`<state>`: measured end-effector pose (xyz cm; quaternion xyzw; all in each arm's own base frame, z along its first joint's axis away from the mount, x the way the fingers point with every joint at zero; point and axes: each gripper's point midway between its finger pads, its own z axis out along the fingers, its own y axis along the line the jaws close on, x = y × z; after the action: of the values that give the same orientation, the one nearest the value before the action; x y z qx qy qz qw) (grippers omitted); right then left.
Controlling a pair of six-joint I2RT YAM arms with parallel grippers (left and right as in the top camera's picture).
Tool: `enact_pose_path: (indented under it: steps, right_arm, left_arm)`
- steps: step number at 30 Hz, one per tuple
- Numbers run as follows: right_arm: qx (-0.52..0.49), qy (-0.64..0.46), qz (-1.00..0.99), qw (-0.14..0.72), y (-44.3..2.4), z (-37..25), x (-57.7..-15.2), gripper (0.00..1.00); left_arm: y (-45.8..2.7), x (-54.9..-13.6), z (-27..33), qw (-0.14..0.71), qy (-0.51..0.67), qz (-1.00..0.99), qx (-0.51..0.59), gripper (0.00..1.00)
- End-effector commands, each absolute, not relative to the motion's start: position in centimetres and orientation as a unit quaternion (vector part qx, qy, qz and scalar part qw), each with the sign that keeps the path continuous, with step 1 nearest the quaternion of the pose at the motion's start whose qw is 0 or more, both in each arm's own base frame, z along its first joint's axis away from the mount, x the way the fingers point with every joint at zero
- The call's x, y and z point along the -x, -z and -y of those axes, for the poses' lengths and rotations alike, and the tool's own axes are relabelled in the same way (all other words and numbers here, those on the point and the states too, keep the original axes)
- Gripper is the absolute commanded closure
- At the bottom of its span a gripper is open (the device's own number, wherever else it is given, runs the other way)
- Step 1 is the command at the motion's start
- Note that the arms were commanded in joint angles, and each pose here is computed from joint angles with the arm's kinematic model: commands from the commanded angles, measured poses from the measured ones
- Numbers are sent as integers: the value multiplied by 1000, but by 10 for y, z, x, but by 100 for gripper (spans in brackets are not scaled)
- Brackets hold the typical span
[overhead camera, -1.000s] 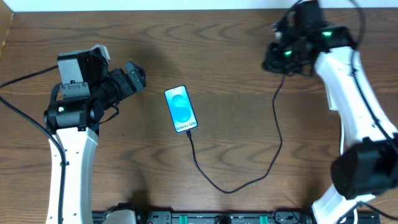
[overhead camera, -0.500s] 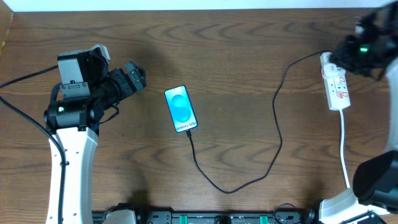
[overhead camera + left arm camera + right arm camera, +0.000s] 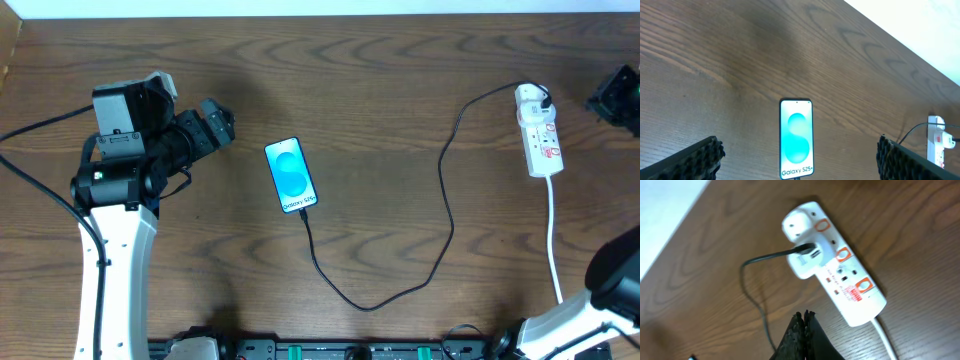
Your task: Plug charger to phone and switch on socket
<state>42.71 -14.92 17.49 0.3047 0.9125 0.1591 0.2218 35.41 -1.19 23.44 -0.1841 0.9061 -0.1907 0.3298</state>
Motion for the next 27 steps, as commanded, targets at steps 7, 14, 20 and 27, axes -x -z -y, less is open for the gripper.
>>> enact_pose_path:
  steps: [7,14,20,27]
  right_arm:
    - [-271,-154,-931,190,-117,161,-441,99]
    - [-271,-158,-934,170,-81,166,-449,99]
    - [-274,-168,-932,167,-61,167,-457,99]
    - [-297,-171,-923,173,-51,171,-465,99]
  left_arm:
    - [-234,-354,9,331,185,-907,185,1]
    - [-234,-354,9,331,185,-907,185,1]
    - [-234,-354,9,331,185,-907,185,1]
    - [-234,-354,9,331,185,-907,185,1]
